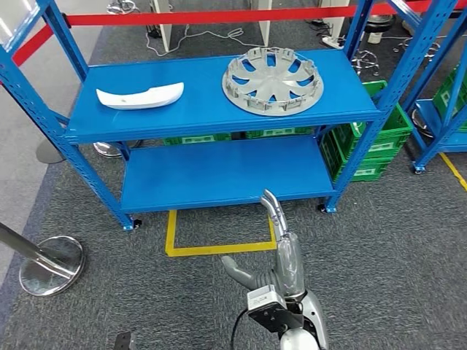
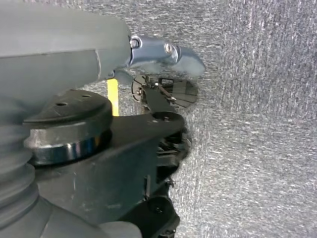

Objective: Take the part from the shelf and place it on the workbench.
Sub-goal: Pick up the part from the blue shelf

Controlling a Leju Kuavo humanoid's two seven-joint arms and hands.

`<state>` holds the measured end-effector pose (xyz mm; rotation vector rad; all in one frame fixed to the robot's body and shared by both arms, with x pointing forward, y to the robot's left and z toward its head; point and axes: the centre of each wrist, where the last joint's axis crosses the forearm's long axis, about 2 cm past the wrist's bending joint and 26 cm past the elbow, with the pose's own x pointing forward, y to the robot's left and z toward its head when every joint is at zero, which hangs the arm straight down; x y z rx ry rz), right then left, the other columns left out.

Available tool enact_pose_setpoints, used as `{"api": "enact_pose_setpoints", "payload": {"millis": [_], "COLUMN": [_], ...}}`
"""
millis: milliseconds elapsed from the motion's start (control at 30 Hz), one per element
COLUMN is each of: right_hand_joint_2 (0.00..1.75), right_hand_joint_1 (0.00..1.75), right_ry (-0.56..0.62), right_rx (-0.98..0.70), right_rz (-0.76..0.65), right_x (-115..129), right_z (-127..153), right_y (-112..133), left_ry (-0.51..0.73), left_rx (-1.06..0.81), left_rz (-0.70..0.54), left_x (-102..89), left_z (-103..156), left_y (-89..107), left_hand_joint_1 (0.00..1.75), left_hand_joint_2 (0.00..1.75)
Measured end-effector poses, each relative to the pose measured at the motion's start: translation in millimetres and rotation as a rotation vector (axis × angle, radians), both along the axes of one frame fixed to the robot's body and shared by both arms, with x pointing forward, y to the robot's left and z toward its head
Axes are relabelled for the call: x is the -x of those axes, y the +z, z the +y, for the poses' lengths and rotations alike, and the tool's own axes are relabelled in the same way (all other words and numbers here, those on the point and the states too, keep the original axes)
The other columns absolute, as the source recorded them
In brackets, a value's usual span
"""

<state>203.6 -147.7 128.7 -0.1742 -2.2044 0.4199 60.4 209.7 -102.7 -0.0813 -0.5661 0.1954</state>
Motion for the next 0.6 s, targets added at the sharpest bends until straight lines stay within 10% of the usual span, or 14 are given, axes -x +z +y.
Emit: {"api": "enact_pose_setpoints", "payload": {"millis": [400,533,600], "right_hand_joint_2": [1.75,1.75,1.75], "right_hand_joint_1": [0.00,0.00,0.00], "right_ry": [0.000,0.000,0.000], "right_rx": [-0.020,-0.034,-0.043], "right_rz": [0.037,0.037,0.037], "right_x": [5,4,4], "right_z": [-4,-6,-6], "right_y": [-4,-4,-5], "left_ry": [-0.042,-0.077,-0.127], "left_rx": [-0.057,-0.020,-0.046], "left_rz": [-0.159,-0.258,-0.262], "left_x": [1.6,1.6,1.8], "left_z": [-11,-12,-11], "left_y": [1.6,1.7,1.7], "left_hand_joint_1": [0.00,0.00,0.00], "left_hand_joint_2": [1.75,0.00,0.00]}}
